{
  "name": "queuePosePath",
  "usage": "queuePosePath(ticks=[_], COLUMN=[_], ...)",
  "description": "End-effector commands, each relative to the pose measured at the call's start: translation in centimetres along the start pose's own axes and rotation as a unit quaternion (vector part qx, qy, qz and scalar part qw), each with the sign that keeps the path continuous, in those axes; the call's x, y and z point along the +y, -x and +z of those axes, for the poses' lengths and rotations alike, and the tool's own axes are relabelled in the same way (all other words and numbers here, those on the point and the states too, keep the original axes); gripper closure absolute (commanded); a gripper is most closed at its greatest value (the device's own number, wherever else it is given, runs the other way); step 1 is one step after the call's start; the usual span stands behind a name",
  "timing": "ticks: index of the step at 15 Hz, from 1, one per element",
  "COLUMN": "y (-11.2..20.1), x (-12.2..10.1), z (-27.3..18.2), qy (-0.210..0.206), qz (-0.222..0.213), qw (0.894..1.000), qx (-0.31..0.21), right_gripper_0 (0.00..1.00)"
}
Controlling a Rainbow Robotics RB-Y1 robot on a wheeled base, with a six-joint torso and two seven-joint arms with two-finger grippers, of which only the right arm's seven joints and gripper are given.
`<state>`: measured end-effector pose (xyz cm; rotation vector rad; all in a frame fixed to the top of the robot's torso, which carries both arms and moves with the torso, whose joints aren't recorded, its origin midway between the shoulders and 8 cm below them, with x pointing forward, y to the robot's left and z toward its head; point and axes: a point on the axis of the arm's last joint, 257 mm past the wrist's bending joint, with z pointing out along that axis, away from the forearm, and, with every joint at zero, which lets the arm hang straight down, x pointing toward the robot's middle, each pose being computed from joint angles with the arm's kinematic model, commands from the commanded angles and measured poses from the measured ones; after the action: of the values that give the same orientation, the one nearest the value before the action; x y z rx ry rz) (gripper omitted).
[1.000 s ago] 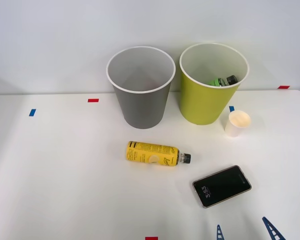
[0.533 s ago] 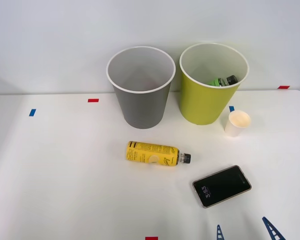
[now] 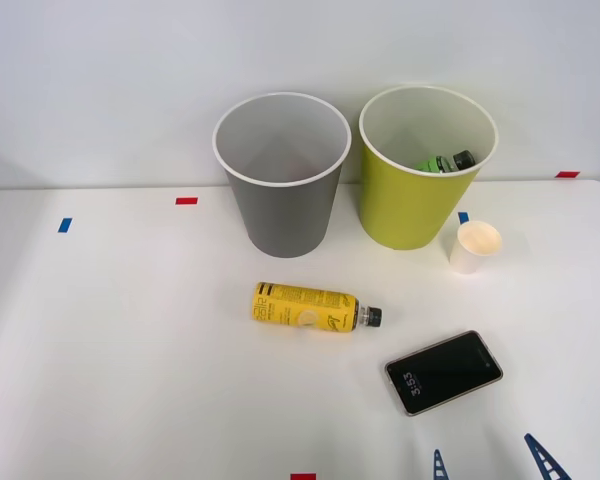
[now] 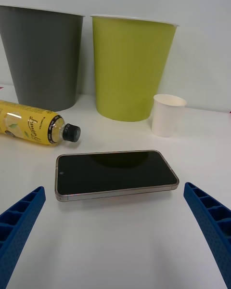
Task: Put cans in the gray bin, plastic bottles in the light green bin
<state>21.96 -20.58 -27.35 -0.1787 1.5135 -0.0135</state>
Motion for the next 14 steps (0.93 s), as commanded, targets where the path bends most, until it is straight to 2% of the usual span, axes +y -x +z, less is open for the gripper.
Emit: queuePosePath(ticks=[1,14], y=[0.00,0.00], x=[0.00,0.00], z=[0.00,0.00], qy=[0.000,0.000], qz=[0.000,0.000], qw=[1.000,1.000], qx=[0.000,0.000], right_gripper_0=[0.00,0.00])
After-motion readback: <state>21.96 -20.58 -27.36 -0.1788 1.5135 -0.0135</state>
